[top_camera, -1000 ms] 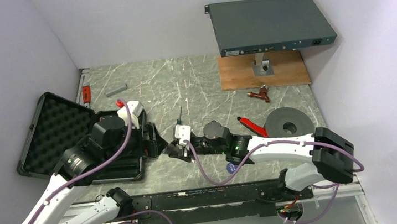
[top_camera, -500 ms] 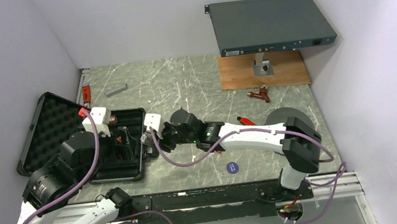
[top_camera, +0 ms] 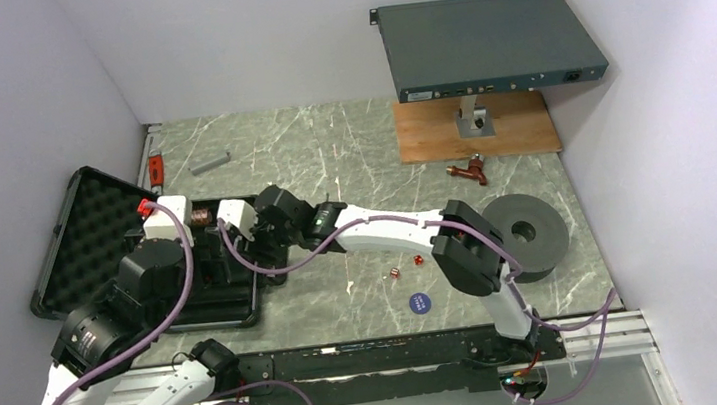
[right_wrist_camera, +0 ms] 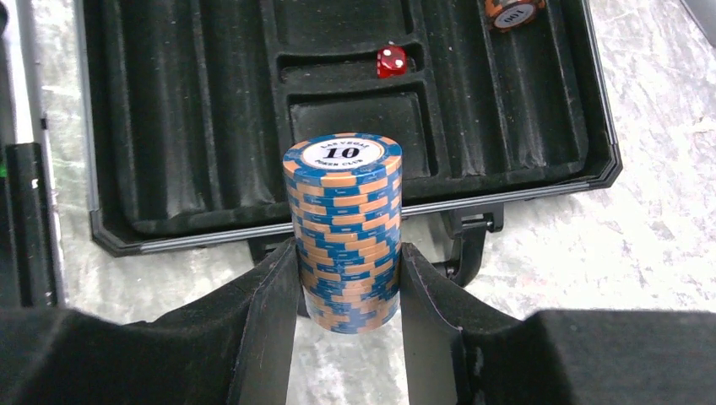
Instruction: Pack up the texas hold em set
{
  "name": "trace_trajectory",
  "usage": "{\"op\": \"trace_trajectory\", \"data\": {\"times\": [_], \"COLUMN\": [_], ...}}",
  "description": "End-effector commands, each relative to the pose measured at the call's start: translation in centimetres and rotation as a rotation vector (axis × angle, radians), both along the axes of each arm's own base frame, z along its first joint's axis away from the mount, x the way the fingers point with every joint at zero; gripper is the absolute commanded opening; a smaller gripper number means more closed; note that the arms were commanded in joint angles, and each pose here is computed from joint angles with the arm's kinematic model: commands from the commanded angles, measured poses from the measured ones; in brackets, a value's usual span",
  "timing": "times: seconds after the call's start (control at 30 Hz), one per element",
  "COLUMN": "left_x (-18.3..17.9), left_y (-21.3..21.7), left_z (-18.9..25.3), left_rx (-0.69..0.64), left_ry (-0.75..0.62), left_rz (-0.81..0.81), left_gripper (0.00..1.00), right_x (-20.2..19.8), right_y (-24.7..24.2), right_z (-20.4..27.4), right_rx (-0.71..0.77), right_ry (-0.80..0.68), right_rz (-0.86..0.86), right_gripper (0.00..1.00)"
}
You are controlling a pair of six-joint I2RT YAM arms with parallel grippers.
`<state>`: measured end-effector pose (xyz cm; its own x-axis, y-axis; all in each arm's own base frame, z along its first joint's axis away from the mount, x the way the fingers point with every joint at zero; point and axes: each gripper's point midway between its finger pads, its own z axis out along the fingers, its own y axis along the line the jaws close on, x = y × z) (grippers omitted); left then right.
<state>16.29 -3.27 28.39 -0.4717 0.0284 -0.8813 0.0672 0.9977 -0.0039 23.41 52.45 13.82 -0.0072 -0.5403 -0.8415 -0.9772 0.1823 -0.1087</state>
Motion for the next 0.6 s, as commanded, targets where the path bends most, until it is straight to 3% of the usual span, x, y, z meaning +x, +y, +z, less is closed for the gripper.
{"op": "trace_trajectory", "data": {"times": [0.0,0.2,0.4,0.57], "left_x": [1.5,3.4,4.4,4.6], "left_y": [0.9,1.5,2.7,4.2], "left_z": [1.2,0.9,1.1,0.9], "left_rx": [0.059,0.041,-0.059,-0.142], "left_ry": [-0.033,0.003,-0.011,-0.094], "left_rz": [0.053,0.082,0.171,0.273], "left_gripper": [1.0,1.0,1.0,1.0], "right_x": [2.0,3.5,5.9,7.9], "right_y": [2.8,3.7,4.6,5.7], "right_z": [5.8,5.1,3.9,3.5], "right_rx": [0.138,0.133,0.1,0.086], "right_ry": [-0.063,-0.061,-0.06,-0.141], "right_rz": [0.017,0.009,-0.019,-0.03], "right_gripper": [0.0,0.0,0.0,0.0]}}
